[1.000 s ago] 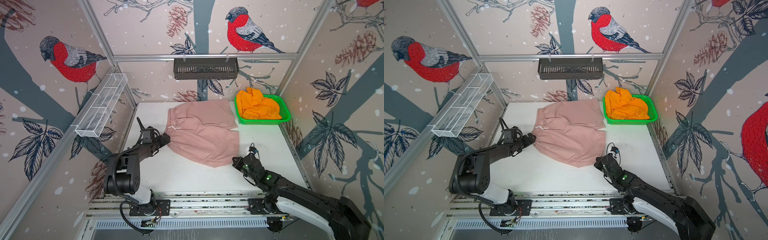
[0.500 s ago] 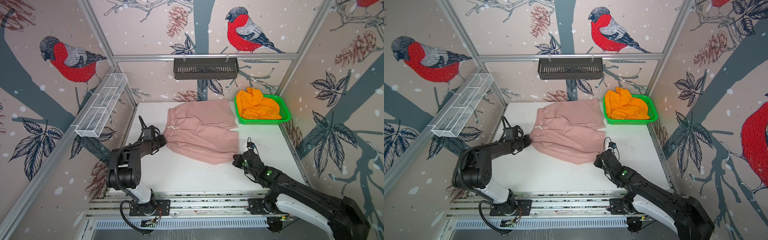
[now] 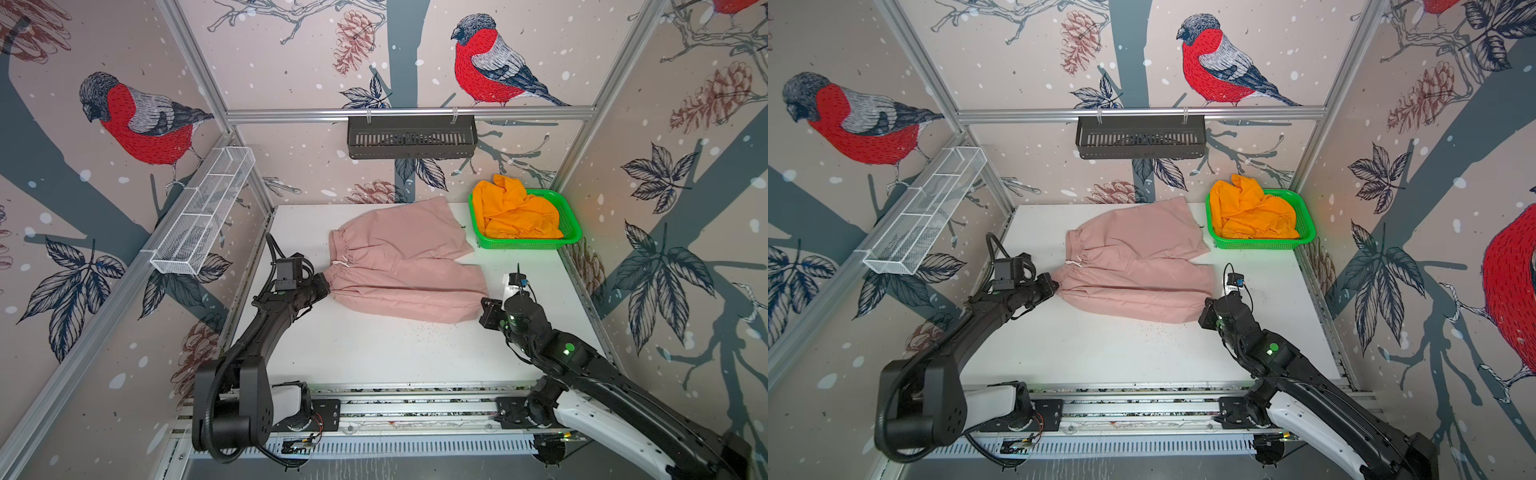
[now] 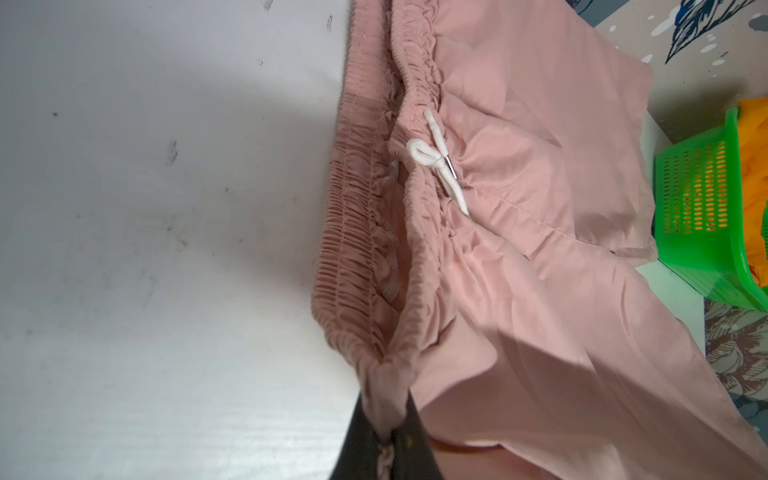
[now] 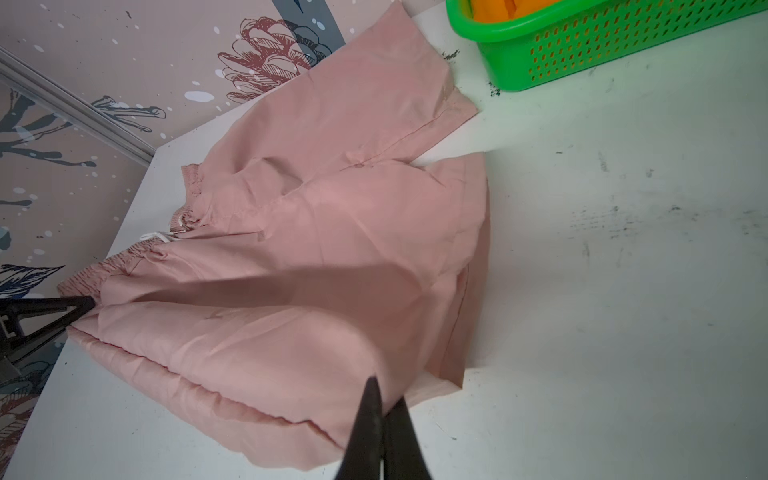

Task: Fold and stack the shorts

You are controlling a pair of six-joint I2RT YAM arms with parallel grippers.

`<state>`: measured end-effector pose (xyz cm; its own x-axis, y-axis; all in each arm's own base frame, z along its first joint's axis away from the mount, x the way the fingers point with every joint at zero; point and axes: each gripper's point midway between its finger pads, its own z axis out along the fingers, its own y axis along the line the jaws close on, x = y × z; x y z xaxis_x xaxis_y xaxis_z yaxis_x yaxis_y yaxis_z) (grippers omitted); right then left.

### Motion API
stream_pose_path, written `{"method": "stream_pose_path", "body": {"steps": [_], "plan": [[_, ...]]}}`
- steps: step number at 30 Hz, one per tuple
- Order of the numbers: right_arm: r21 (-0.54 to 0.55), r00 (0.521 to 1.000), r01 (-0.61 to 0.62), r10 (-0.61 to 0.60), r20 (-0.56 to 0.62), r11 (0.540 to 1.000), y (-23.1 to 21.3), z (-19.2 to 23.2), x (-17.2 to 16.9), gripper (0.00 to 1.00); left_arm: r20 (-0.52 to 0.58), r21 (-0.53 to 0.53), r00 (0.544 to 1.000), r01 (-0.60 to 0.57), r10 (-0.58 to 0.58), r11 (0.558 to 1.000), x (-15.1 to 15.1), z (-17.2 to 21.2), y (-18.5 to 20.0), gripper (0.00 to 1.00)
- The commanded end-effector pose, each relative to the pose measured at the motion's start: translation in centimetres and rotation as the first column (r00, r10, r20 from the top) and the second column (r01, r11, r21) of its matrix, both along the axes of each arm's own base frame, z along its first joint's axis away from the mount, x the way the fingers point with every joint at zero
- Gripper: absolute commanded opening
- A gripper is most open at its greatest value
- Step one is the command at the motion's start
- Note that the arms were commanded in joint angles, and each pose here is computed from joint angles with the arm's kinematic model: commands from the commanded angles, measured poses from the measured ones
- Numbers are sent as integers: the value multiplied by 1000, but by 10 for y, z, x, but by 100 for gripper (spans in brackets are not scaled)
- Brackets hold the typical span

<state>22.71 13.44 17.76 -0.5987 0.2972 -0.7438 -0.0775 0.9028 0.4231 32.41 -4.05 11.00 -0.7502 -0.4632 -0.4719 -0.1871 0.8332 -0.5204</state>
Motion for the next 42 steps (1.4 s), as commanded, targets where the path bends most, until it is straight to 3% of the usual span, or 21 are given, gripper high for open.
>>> {"method": "stream_pose_path", "body": {"steps": [1, 8, 11, 19, 24, 28, 32, 39, 42], "plan": [[-72, 1000, 22, -22, 3, 997, -18, 8, -9, 0, -47, -15, 999, 2, -3, 1000, -30, 10, -3, 0], [-124, 1000, -12, 13, 2, 992, -22, 27, -15, 0, 91, -21, 996, 3, -1, 1000, -48, 48, -6, 0], [-156, 997, -40, 29, -72, 987, -18, 5, -18, 4, 72, -22, 997, 11, -9, 1000, -48, 44, -8, 0], [-104, 983, -75, 56, -174, 992, 2, -36, 5, 10, 26, -58, 1000, 0, 1, 998, -45, 23, -12, 0], [-80, 959, -155, 131, -251, 985, 17, -63, 26, 30, 17, -68, 1000, -21, 22, 997, -44, 12, -11, 0], [-128, 952, -160, 118, -284, 979, 17, -53, 41, 59, -17, -78, 999, -33, 32, 996, -44, -5, -11, 0], [-59, 941, -143, 117, -316, 988, 14, -52, 21, 64, -52, -74, 998, -45, 41, 996, -45, -17, -9, 0], [65, 858, -18, 49, -512, 998, 5, -110, -56, 65, -57, -52, 996, -69, 66, 996, -45, -19, -4, 0], [172, 865, 54, 40, -500, 984, 13, -117, -67, 65, -66, -57, 996, -68, 64, 996, -46, -21, -5, 0]]}}
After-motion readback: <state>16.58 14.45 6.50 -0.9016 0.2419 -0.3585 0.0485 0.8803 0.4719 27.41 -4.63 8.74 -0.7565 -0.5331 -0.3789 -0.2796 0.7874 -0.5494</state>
